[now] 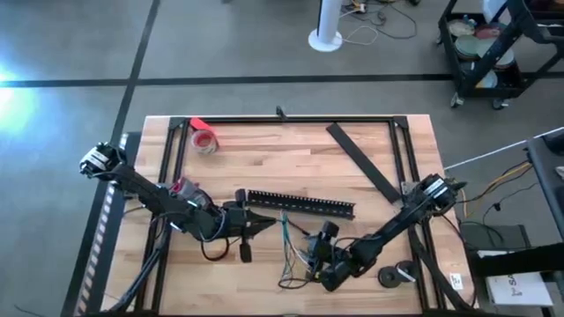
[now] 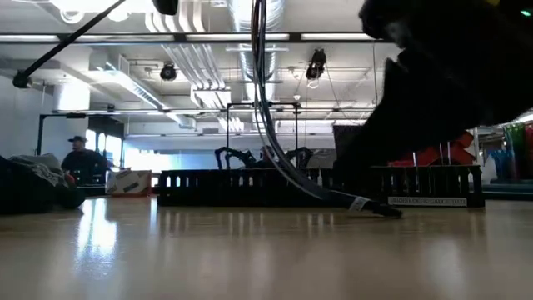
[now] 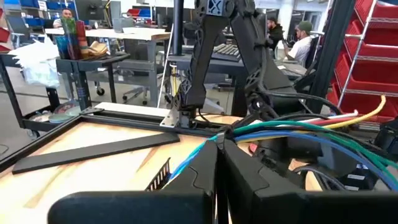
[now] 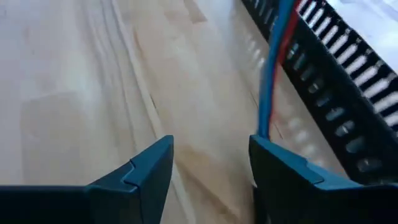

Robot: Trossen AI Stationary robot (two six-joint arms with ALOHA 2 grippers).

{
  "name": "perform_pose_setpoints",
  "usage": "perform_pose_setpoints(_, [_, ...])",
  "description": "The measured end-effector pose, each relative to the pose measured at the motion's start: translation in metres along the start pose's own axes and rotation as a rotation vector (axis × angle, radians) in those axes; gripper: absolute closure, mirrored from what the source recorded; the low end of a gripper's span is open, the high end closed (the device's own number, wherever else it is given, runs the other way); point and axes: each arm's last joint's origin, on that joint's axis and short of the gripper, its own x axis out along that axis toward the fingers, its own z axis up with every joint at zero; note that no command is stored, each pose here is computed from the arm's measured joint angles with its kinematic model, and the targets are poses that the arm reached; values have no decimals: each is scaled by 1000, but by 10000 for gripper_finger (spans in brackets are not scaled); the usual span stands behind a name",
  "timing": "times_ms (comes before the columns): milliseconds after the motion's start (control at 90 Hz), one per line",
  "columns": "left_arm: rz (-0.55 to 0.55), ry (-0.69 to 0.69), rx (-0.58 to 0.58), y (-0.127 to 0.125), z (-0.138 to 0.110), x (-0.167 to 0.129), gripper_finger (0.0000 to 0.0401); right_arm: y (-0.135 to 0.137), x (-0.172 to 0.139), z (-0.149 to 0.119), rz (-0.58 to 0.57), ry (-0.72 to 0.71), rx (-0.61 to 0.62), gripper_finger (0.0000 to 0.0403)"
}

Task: Ziptie cables
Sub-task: Put the zip-tied cables into the black cable duct

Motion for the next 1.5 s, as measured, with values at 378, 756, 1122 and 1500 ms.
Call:
perform_pose_setpoints(378, [0, -3, -3, 0, 0, 0, 398, -22, 14, -22, -16, 83, 65, 256])
perform_pose_setpoints(756, [-1, -6, -5, 0, 0, 0, 398, -19, 30, -38, -18, 85, -2, 383])
perform_pose_setpoints(1122, [89, 7, -24, 6, -6, -3, 398, -52, -40, 16, -62, 212, -201, 396])
perform_pose_setpoints(1500, [178, 67, -92, 45, -34, -6, 398, -122, -115, 46, -29, 333, -248, 395])
